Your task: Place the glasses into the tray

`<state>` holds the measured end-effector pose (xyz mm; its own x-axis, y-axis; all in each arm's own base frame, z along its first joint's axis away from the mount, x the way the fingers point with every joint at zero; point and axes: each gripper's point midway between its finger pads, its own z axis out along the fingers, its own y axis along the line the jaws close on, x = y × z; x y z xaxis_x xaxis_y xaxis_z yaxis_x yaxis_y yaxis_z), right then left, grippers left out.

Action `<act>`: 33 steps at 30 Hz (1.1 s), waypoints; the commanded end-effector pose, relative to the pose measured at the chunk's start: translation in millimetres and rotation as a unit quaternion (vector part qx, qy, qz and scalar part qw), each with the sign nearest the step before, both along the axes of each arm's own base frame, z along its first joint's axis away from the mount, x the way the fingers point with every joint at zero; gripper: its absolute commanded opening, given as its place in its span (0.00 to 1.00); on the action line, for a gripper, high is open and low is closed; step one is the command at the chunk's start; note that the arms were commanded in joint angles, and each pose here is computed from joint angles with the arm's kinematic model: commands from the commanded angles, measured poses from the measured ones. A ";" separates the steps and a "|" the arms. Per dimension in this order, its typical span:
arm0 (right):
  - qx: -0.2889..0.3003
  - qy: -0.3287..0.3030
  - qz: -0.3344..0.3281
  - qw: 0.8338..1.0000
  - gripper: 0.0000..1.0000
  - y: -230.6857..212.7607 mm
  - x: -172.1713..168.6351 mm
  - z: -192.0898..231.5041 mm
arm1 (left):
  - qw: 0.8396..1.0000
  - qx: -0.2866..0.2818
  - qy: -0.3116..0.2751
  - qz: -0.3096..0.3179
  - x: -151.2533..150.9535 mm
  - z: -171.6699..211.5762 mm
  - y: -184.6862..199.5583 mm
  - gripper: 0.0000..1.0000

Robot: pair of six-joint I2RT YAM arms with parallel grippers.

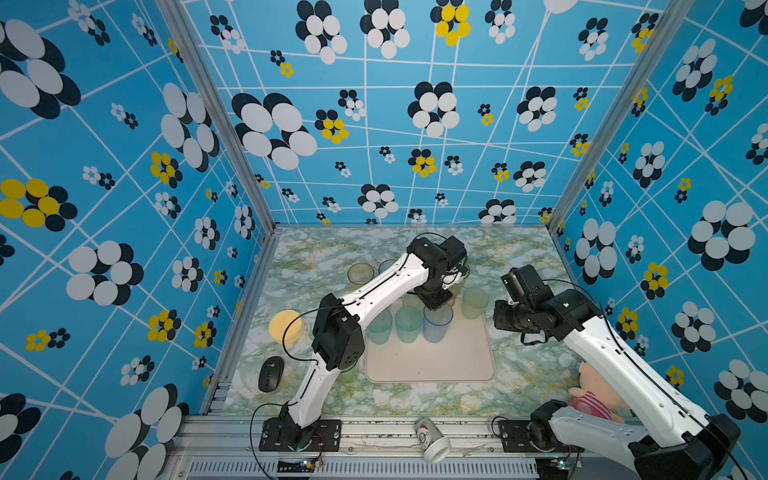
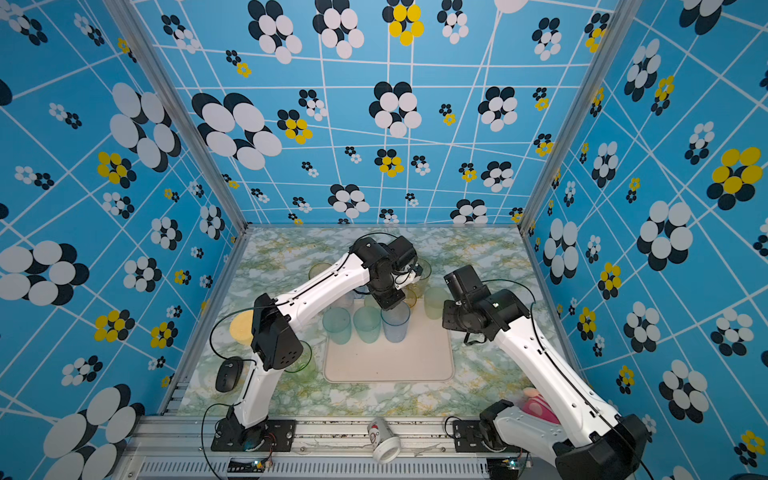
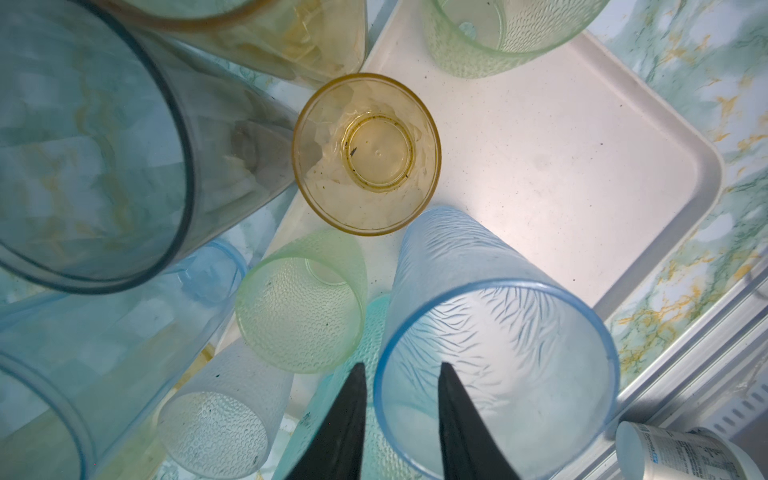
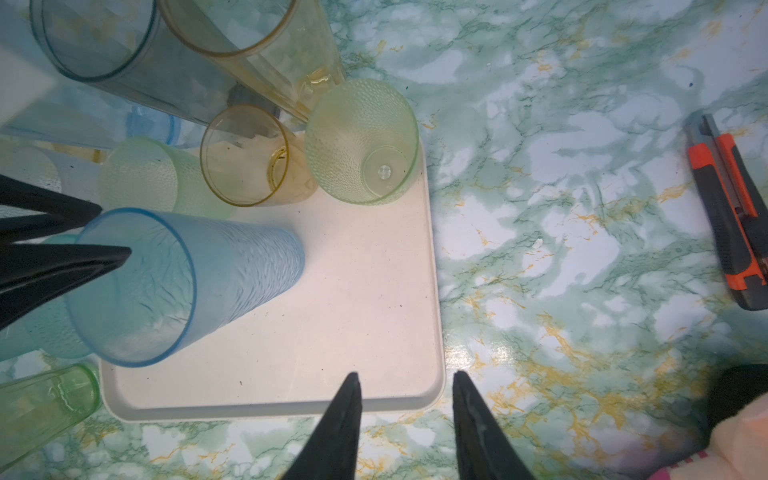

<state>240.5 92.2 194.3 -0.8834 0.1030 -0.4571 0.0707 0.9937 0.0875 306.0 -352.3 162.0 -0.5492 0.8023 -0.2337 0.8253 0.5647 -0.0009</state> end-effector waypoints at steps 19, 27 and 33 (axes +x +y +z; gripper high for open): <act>0.052 -0.018 0.144 0.988 0.39 86.3 -9.1 36.6 | 0.914 -0.243 -0.201 0.254 23.4 149.1 167.9 0.30; 0.039 0.028 0.333 0.942 0.38 234.3 -46.1 30.5 | 0.841 -0.267 -0.310 0.354 -1.5 189.7 260.2 0.30; 0.015 0.054 0.422 0.905 0.37 312.1 -74.2 18.6 | 0.779 -0.294 -0.391 0.393 -27.7 221.8 299.7 0.31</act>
